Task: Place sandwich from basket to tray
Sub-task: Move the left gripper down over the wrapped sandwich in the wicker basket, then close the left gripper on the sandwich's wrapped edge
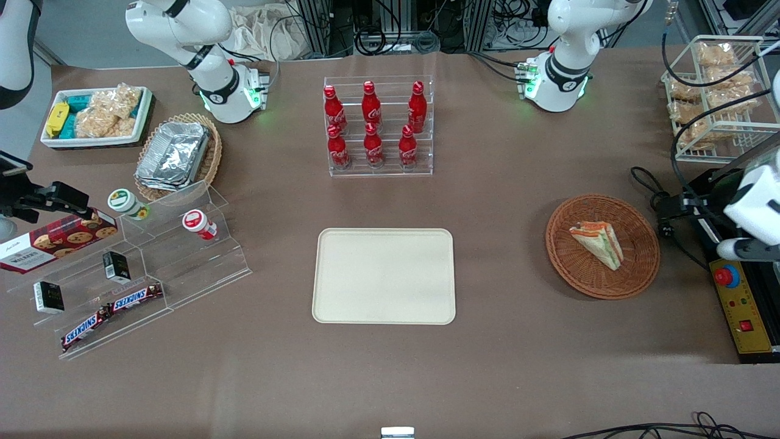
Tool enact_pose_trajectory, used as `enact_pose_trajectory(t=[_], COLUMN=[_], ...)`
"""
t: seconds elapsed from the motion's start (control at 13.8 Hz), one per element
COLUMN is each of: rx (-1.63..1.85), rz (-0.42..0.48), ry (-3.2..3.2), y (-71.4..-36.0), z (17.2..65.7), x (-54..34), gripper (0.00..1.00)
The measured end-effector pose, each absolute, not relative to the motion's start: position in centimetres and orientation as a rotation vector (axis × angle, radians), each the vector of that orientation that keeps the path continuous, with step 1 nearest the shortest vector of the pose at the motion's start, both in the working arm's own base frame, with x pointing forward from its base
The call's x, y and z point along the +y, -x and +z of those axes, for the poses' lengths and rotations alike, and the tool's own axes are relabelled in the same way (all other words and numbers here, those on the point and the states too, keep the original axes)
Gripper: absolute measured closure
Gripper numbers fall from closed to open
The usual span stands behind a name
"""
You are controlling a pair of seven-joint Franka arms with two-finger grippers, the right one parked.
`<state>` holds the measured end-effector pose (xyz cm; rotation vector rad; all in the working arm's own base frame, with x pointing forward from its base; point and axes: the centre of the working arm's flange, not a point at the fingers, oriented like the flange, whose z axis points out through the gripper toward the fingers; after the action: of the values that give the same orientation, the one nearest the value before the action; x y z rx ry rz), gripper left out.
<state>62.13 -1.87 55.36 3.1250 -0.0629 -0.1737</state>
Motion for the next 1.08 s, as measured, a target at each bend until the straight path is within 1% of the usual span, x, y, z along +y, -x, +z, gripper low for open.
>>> enact_pose_trajectory(t=[0.07, 0.14, 0.29, 0.43, 0.51, 0.58, 0.65, 0.72, 0.87, 1.08], rx=[-0.062, -0.058, -0.037, 0.017, 0.062, 0.112, 0.178, 0.264, 0.448, 0.67], rz=[-0.229, -0.266, -0.316, -0.337, -0.338, -0.338, -0.334, -0.32, -0.279, -0.192], ry=[-3.119, -3.116, -3.115, -3.116, -3.118, -3.12, -3.121, -3.121, -3.11, -3.074], y=[-61.9, -61.7, -61.3, -60.8, -60.5, -60.1, -59.8, -59.4, -58.6, -57.3], z=[53.4, 51.5, 47.9, 44.5, 42.8, 41.1, 39.5, 37.9, 34.9, 30.8], x=[-1.9, -1.8, -1.1, -0.4, -0.3, -0.3, -0.2, 0.3, 1.4, 2.5], gripper=[0.01, 0.01, 0.01, 0.03, 0.04, 0.07, 0.07, 0.02, 0.01, 0.01])
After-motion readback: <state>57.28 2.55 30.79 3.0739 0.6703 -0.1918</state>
